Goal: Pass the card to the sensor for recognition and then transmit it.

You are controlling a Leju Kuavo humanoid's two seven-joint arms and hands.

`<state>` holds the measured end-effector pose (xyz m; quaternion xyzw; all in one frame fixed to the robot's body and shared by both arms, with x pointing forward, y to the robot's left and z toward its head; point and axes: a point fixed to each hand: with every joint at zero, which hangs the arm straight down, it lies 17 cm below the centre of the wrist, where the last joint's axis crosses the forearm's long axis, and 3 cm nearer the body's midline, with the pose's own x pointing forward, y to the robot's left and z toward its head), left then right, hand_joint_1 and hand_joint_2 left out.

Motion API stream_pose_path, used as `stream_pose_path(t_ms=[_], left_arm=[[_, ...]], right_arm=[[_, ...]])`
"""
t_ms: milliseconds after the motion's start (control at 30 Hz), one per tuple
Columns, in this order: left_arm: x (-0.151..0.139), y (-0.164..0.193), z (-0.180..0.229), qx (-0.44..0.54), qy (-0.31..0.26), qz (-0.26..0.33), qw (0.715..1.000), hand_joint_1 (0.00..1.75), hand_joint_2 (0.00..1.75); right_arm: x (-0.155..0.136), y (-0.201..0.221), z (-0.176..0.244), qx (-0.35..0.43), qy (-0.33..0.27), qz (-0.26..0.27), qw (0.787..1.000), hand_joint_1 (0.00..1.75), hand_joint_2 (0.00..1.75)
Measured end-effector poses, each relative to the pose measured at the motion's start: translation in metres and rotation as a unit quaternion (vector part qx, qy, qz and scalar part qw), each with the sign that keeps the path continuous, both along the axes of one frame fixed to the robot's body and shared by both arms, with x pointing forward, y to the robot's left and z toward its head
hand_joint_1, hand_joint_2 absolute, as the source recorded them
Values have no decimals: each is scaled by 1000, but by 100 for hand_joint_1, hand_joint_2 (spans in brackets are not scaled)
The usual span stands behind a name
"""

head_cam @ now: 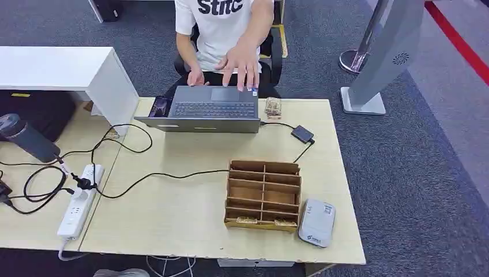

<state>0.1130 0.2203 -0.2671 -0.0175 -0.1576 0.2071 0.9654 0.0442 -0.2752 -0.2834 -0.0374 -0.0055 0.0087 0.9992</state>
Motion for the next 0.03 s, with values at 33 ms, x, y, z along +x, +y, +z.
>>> stream_pose_path(t_ms=[33], left_arm=[[0, 0, 0, 0, 0, 0, 1000, 0, 175]], right_arm=[[0, 0, 0, 0, 0, 0, 1000, 0, 175]])
